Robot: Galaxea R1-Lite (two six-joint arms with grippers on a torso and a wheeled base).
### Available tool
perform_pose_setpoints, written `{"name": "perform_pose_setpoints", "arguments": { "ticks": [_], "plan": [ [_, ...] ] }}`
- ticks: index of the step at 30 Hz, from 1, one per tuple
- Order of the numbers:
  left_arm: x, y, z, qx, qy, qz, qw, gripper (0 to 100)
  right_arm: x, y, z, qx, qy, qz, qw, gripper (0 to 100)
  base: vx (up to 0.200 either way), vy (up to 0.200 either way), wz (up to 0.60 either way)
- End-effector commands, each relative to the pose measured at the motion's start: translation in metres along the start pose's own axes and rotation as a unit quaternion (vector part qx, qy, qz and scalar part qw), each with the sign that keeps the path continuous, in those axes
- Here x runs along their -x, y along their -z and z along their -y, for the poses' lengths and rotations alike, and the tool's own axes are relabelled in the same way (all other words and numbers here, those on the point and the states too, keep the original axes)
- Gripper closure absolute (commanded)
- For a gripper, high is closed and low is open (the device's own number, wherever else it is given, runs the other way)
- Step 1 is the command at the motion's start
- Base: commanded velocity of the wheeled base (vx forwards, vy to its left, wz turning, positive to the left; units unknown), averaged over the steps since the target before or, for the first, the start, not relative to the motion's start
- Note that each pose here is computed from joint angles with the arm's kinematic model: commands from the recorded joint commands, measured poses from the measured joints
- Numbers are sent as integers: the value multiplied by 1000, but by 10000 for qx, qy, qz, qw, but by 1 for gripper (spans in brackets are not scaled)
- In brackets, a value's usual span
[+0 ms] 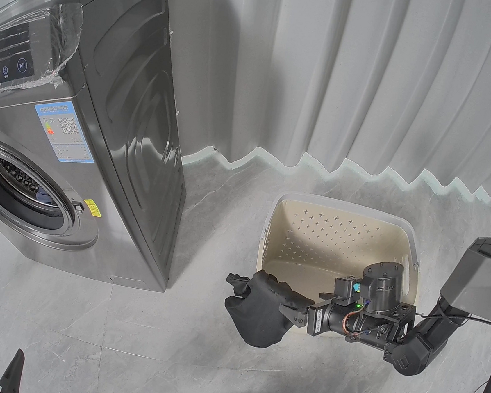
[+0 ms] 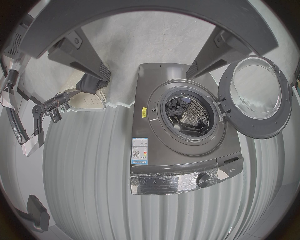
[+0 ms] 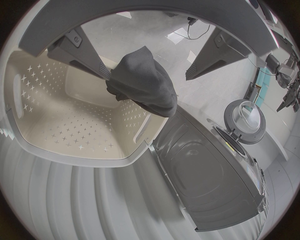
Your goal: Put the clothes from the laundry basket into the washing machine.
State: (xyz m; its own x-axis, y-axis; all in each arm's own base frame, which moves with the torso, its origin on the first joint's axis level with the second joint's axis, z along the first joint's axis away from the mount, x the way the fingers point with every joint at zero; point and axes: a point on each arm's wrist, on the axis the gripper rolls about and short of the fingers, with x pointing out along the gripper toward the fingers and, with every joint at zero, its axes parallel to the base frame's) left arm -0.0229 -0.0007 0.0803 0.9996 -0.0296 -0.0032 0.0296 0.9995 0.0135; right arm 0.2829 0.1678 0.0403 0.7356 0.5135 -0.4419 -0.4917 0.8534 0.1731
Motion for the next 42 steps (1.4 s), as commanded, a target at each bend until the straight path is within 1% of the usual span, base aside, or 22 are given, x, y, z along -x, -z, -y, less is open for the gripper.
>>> {"name": "perform_pose_setpoints", "arguments": {
  "ticks": [1,7,12,14,16,17,20,28,30,37,40,42],
  "plan": [
    [0,5,0,-1,-2,1,10000,0,-14,9,3,-7,21,-95,10000,0,0,0,0],
    [0,5,0,-1,13,-7,10000,0,-20,12,3,31,-17,-33,10000,0,0,0,0],
    [0,5,0,-1,13,-7,10000,0,-27,19,4,62,-17,-79,9999,0,0,0,0],
    [0,5,0,-1,13,-7,10000,0,-28,19,4,85,-17,-79,9999,0,0,0,0],
    [0,5,0,-1,13,-7,10000,0,-29,16,3,93,-34,27,9999,0,0,0,0],
    [0,5,0,-1,13,-7,10000,0,-29,15,3,99,-55,70,9999,100,0,0,0],
    [0,5,0,-1,13,-7,10000,0,-30,15,2,117,-91,157,9998,100,0,0,0],
    [0,5,0,-1,13,-7,10000,0,-24,15,2,124,-125,128,9998,100,0,0,0],
    [0,5,0,-1,13,-7,10000,0,-20,13,0,130,-153,163,9997,100,0,0,0],
    [0,5,0,-1,13,-15,10000,0,20,-7,-15,218,-352,483,9980,100,0,0,0],
    [0,5,0,-1,21,-7,10000,0,39,-17,-19,240,-407,698,9964,100,0,0,0],
    [0,5,0,-1,13,-7,10000,0,58,-25,-23,252,-460,890,9947,100,0,0,0]
  ]
}}
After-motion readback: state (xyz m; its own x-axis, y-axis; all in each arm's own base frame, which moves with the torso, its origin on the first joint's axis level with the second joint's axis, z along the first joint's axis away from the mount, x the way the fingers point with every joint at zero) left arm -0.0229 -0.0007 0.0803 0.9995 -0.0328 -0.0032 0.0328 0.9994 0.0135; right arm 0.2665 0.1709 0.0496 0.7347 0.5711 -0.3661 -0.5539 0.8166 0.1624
